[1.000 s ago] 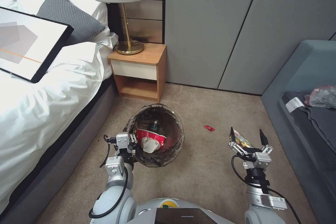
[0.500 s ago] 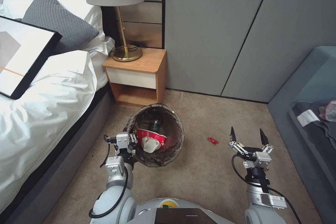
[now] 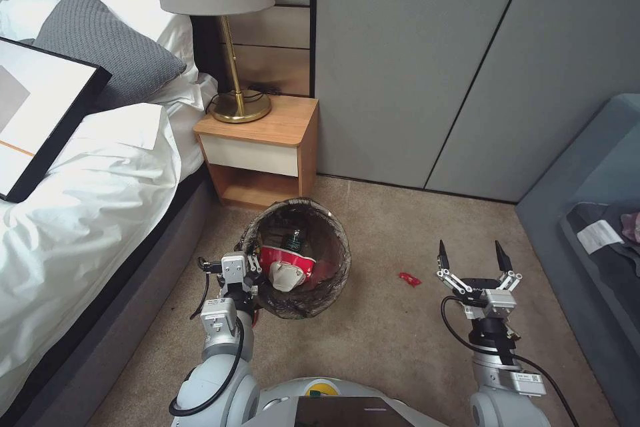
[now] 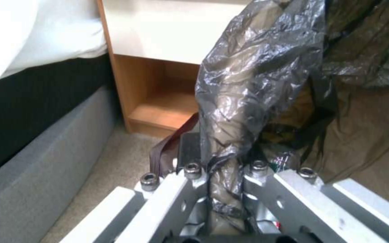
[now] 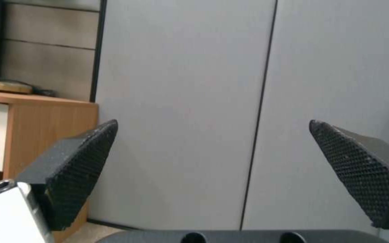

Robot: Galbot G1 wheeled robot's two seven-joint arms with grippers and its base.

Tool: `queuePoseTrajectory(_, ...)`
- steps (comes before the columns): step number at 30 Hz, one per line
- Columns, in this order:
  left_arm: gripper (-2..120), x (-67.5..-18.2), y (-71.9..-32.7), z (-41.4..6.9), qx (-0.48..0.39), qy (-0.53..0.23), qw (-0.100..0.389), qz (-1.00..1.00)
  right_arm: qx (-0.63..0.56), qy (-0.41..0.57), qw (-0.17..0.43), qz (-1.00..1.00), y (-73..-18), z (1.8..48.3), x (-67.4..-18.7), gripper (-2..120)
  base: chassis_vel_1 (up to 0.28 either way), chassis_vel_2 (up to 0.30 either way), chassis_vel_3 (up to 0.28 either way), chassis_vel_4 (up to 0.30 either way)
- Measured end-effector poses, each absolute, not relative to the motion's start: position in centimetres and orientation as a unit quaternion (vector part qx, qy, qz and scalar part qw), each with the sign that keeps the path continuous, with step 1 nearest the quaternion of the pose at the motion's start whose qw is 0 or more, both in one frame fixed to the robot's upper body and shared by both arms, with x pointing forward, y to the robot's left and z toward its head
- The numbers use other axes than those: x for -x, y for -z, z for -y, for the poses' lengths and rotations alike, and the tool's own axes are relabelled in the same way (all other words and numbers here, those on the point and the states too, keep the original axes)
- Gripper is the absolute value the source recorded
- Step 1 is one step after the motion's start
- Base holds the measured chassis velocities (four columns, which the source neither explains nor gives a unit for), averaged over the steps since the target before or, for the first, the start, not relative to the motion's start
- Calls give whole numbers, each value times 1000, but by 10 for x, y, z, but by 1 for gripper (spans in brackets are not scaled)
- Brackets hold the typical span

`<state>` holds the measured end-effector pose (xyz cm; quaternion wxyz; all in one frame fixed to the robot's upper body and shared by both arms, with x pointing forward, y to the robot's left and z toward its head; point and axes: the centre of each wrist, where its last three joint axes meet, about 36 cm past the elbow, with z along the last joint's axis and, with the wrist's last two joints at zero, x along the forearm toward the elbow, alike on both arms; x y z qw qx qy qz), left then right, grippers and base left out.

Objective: Pick up the trash bin, then pick up the garbage from the floor and place it into the trash bin.

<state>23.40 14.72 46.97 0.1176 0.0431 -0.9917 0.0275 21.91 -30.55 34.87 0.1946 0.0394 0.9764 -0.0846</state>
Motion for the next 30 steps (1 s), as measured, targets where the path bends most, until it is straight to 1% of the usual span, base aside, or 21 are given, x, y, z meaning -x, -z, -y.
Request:
queuePoseTrajectory(3,2,-234,-470,-147,-43,-27,118,992,-44,92,195,-976,-347,312,-224,100,0,0,0,0)
queuePoseTrajectory(5,2,-234,-470,-147,-43,-28,118,992,-46,118,187,-974,-344,330,-231,100,0,0,0,0)
queuePoseTrajectory(6,2,-234,-470,-147,-43,-28,118,992,-46,118,187,-974,-344,330,-231,100,0,0,0,0)
queuePoseTrajectory(9,2,-234,-470,-147,-43,-28,118,992,-48,146,166,-974,-341,358,-243,100,0,0,0,0)
queuePoseTrajectory(11,2,-234,-470,-147,-43,-28,118,992,-47,150,159,-975,-341,363,-246,100,0,0,0,0)
queuePoseTrajectory(12,2,-234,-470,-147,-43,-28,118,992,-44,156,137,-977,-340,376,-252,100,0,0,0,0)
queuePoseTrajectory(13,2,-234,-470,-147,-43,-28,118,992,-44,156,137,-977,-340,376,-252,100,0,0,0,0)
queuePoseTrajectory(15,2,-234,-470,-147,-43,-28,118,992,-34,166,92,-981,-338,398,-261,100,0,0,0,0)
queuePoseTrajectory(16,2,-234,-470,-147,-43,-28,118,992,-34,166,92,-981,-338,398,-261,100,0,0,0,0)
queuePoseTrajectory(18,2,-234,-470,-147,-43,-28,118,992,-23,178,43,-983,-335,419,-268,100,0,0,0,0)
queuePoseTrajectory(19,2,-234,-470,-147,-43,-28,118,992,-23,178,43,-983,-335,419,-268,100,0,0,0,0)
queuePoseTrajectory(22,2,-234,-470,-147,-43,-28,117,992,2,201,-32,-979,-325,455,-275,100,0,0,0,0)
queuePoseTrajectory(23,2,-234,-470,-147,-43,-28,117,992,2,201,-32,-979,-325,455,-275,100,0,0,0,0)
queuePoseTrajectory(24,2,-234,-470,-147,-43,-28,118,992,8,207,-45,-977,-323,462,-276,100,0,0,0,0)
queuePoseTrajectory(25,2,-234,-470,-147,-43,-28,118,992,26,221,-71,-972,-316,479,-276,100,0,0,0,0)
queuePoseTrajectory(26,2,-234,-470,-147,-43,-28,118,992,36,231,-83,-969,-312,487,-277,100,0,0,0,0)
queuePoseTrajectory(27,2,-234,-470,-147,-43,-28,118,992,36,231,-83,-969,-312,487,-277,100,0,0,0,0)
queuePoseTrajectory(28,2,-234,-470,-147,-43,-28,118,992,62,252,-107,-960,-304,505,-277,100,0,0,0,0)
queuePoseTrajectory(30,2,-234,-470,-147,-43,-28,118,992,89,268,-127,-951,-294,520,-276,100,0,0,0,0)
